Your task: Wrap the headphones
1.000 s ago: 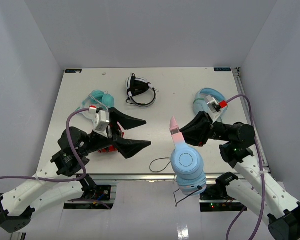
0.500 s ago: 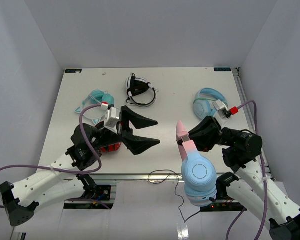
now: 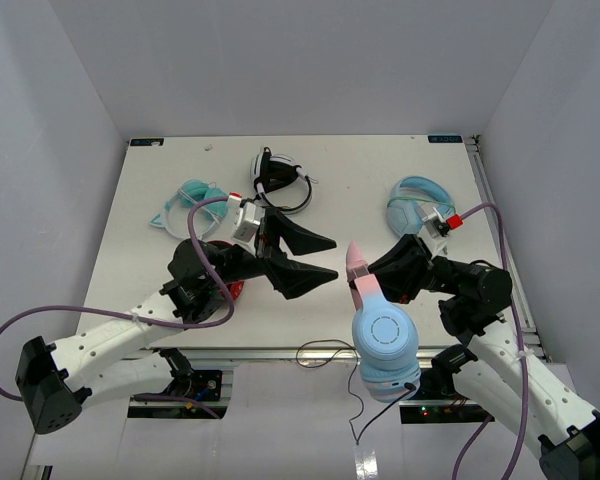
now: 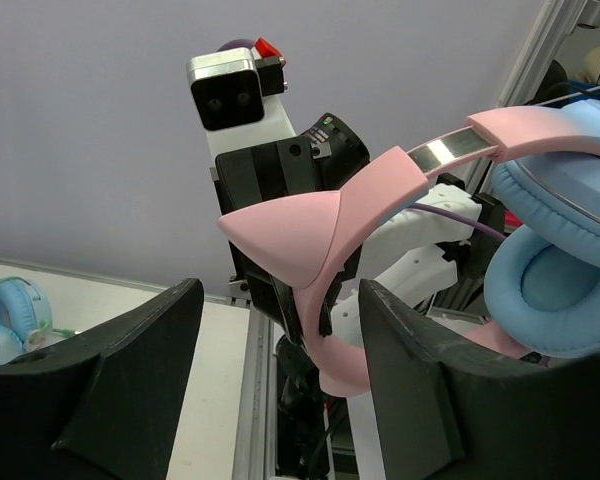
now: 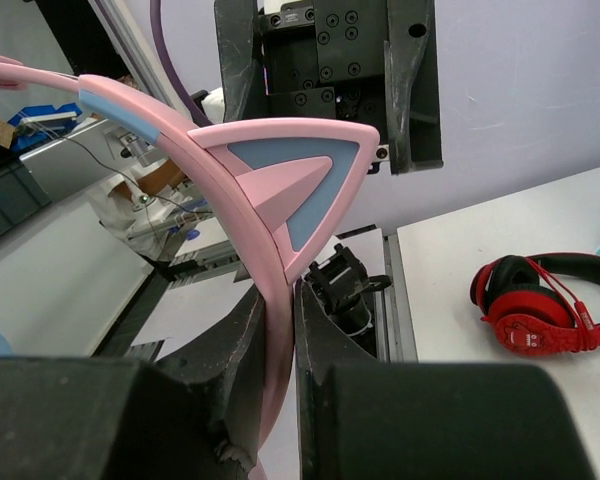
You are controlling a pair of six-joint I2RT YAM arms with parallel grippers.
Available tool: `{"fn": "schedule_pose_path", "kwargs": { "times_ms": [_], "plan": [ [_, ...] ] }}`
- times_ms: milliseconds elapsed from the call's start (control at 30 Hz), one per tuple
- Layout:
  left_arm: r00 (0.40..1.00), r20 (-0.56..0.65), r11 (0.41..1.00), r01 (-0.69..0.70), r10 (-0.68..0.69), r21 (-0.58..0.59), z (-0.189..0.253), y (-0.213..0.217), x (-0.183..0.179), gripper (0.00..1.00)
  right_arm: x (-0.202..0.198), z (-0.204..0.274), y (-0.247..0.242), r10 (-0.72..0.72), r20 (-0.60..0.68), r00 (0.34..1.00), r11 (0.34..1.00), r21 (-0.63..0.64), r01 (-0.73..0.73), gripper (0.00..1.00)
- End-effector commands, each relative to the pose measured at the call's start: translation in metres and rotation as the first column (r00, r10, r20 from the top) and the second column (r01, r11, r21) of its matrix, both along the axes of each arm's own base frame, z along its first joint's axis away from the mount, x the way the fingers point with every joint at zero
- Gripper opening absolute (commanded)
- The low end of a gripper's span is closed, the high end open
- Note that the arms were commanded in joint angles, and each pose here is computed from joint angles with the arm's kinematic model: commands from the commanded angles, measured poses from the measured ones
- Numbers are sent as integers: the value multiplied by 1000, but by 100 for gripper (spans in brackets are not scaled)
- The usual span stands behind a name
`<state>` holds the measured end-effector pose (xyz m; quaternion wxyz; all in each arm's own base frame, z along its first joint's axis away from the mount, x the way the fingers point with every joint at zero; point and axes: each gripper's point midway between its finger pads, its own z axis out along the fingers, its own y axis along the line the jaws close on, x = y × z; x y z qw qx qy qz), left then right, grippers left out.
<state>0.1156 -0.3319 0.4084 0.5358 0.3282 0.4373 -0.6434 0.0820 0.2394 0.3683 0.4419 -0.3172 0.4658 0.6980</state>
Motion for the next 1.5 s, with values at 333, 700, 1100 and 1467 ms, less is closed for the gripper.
{"fn": "schedule_pose_path", "kwargs": {
  "times_ms": [333, 700, 1100, 1467],
  "plan": [
    [894, -25, 869, -429, 448, 248, 8, 55, 50, 79, 74, -22, -3, -391, 128, 912, 879, -241, 411, 8],
    [804, 104, 707, -569, 585, 419, 56, 103, 57, 91, 139, -74, 2, -560, 173, 810, 693, -438, 573, 8],
    [838, 246, 516, -503, 486, 694, -15, 37, 113, 82, 134, -74, 20, -593, 193, 781, 640, -476, 603, 8],
    [816, 333, 261, -491, 472, 831, -95, 28, 144, 75, 139, -83, 15, -662, 185, 726, 587, -475, 656, 8]
  ]
}}
